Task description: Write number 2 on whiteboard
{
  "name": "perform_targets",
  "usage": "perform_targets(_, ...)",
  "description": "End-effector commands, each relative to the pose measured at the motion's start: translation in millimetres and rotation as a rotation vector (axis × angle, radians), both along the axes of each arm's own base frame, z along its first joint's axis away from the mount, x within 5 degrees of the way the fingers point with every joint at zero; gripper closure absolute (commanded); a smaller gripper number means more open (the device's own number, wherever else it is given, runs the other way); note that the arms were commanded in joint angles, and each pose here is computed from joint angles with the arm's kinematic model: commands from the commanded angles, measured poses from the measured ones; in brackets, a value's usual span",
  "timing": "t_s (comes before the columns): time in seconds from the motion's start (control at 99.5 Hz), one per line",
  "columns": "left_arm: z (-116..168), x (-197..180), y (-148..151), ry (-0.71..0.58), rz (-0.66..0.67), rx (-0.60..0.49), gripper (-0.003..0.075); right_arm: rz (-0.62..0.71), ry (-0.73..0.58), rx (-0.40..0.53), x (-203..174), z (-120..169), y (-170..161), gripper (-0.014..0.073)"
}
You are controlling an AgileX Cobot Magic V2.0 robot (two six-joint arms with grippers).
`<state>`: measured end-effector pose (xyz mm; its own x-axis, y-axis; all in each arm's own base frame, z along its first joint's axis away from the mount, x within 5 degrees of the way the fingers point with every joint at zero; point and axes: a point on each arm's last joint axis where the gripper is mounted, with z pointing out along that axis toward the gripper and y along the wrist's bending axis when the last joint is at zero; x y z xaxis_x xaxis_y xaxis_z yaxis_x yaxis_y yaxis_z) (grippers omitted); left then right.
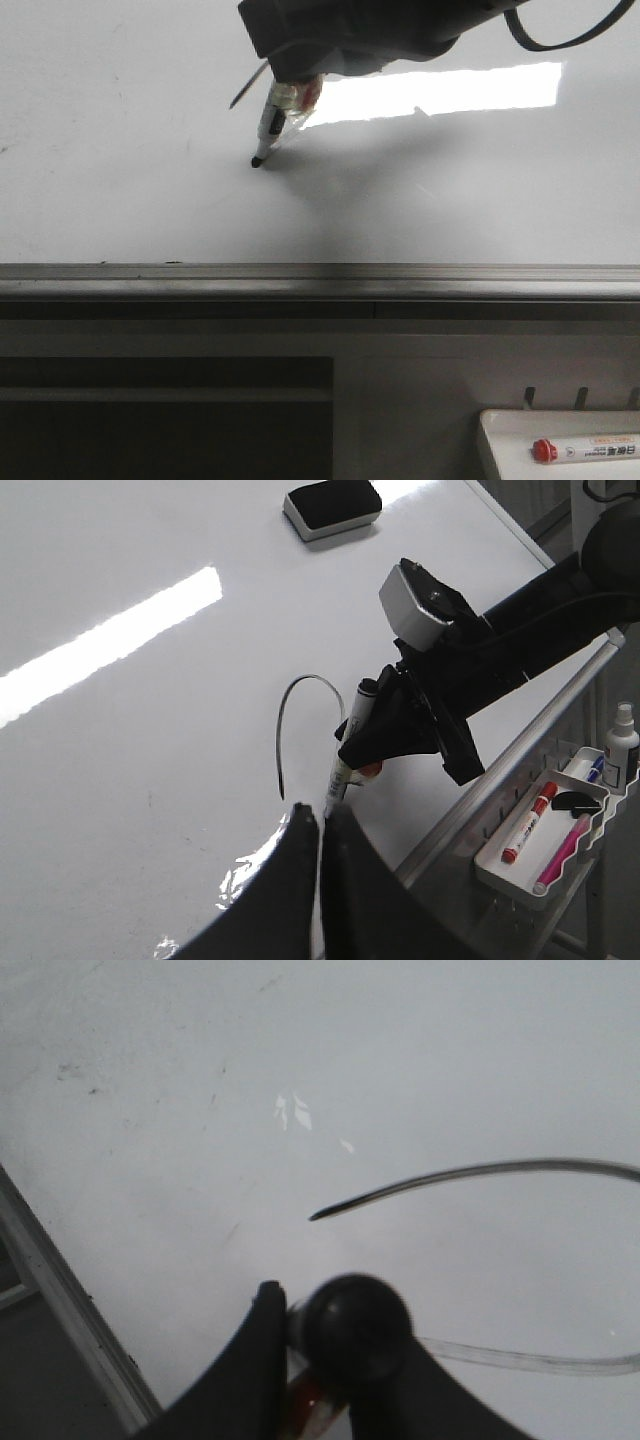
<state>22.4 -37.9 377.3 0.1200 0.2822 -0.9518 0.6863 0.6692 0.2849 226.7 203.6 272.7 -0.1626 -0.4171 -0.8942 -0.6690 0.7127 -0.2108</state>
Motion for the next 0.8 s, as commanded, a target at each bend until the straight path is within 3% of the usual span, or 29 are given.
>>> perform_targets(0.0, 14, 1, 0, -0.043, 0.015, -0.087, 0.0741, -0.052, -0.041, -0.042, 13, -7, -7, 0.0666)
perform_targets(0.131, 14, 1, 0, -0.042, 0.014, -0.088, 0.0741, -0.059, -0.03, -0.014, 12, 4, -17, 0.0666)
perform_targets(0.302, 14, 1, 0, -0.041, 0.013, -0.089, 0.0741, -0.176, -0.048, 0.034, 8, 15, -57, 0.0666)
perform_targets(0.613, 14, 1, 0, -0.041, 0.013, -0.089, 0.0741, -0.545, -0.078, 0.043, -12, 8, -164, 0.0666)
perform_targets(0.794, 14, 1, 0, -0.041, 0.013, -0.089, 0.0741, -0.672, -0.036, 0.039, -17, 0, -196, 0.0666)
